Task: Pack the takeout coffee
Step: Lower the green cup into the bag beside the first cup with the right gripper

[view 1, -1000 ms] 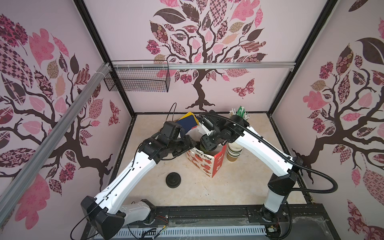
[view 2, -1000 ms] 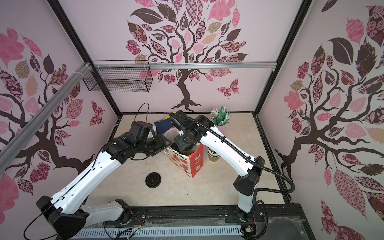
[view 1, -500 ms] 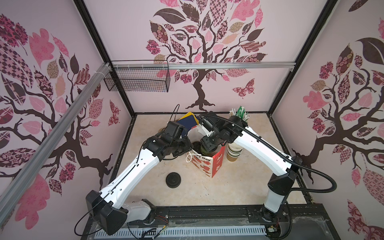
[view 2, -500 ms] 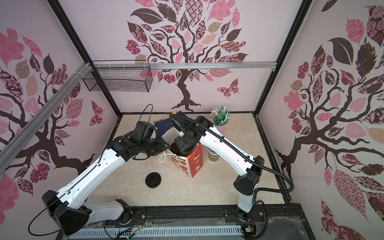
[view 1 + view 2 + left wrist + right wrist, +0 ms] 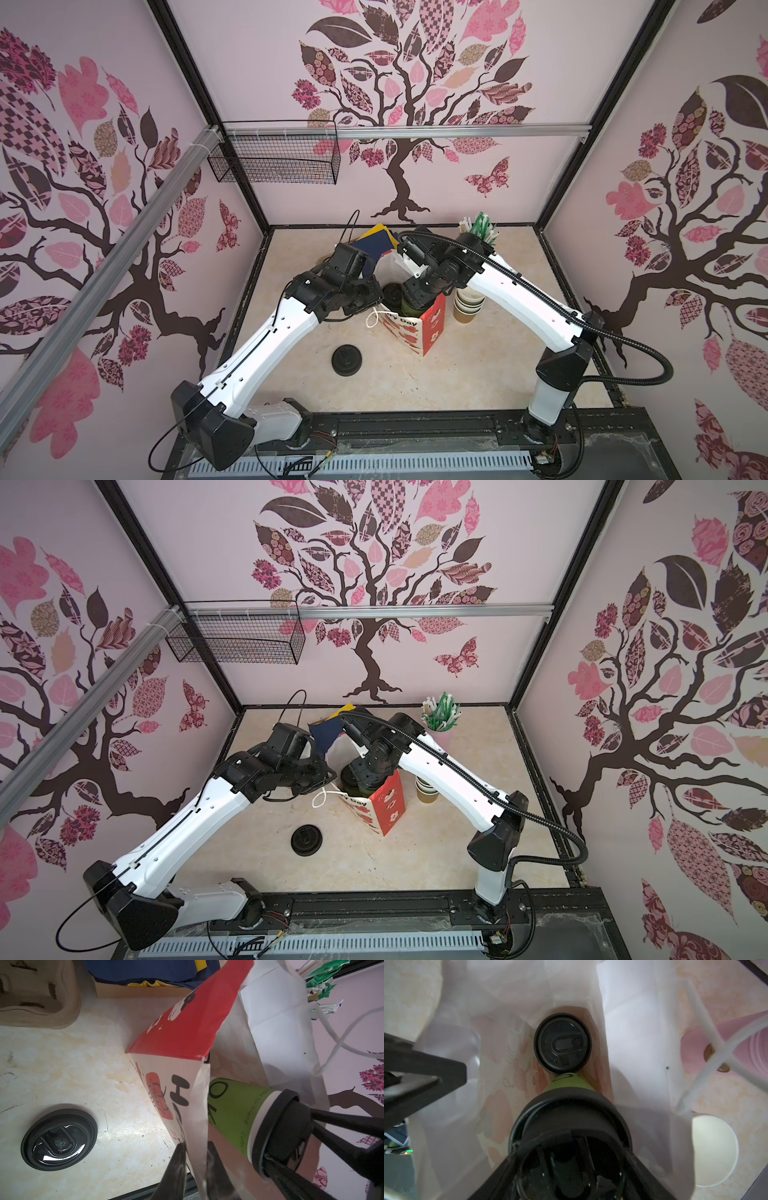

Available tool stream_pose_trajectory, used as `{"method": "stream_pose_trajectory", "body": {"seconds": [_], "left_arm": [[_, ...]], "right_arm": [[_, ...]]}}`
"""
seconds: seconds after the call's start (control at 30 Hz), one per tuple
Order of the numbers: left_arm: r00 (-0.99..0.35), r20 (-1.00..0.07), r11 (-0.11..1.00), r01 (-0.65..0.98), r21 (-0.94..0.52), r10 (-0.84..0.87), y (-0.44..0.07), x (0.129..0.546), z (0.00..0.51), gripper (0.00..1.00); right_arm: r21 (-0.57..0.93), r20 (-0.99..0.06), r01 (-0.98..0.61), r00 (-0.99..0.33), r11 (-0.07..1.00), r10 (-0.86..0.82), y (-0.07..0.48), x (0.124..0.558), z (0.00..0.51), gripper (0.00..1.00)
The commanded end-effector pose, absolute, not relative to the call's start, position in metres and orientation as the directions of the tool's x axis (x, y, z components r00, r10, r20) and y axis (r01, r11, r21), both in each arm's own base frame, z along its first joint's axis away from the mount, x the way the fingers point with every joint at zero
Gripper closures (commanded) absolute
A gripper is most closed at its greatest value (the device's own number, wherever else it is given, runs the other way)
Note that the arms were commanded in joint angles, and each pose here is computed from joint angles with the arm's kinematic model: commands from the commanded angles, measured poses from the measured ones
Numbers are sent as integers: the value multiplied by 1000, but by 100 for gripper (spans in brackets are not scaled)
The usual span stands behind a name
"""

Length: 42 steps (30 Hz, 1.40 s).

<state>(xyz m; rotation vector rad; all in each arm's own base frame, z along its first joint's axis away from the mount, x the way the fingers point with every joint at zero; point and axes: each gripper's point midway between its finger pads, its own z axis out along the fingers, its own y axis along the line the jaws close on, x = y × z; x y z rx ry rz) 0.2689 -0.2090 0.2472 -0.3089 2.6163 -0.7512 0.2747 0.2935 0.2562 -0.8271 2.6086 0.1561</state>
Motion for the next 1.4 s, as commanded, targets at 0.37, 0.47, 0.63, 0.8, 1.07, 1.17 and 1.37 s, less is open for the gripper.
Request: {"method": "stream_pose_trajectory", "body": {"seconds": [0.37,0.47,0.63,0.8,1.07,1.17,1.37], "left_arm": [[-887,-362,804,-17,-595,-286,-217,270,274,67],[-873,-381,800,-16,-600,-303,-214,270,281,61],[-848,-420,803,-12,-597,-324,-205,269,295,49],[-839,-428,809,-24,-587,-336,-196,263,300,41],[-872,-384,769,13,-639,-304,-202,242,307,32],[-893,-357,729,49,-683,-275,-212,234,313,26],[-918,-311,656,78,-750,-246,-227,224,318,29]], "right_arm": [[-52,-341,-603,-739,796,-582,294,273,239,33],[-67,-320,-604,-740,794,-591,295,276,230,33],[-64,-318,-609,-739,791,-594,305,283,226,33],[-66,-303,-611,-741,789,-600,310,286,218,33],[-78,-289,-605,-747,793,-598,309,288,212,32],[-66,-298,-607,-745,792,-596,308,285,216,32],[-75,-311,-618,-731,783,-607,303,283,221,32]]}}
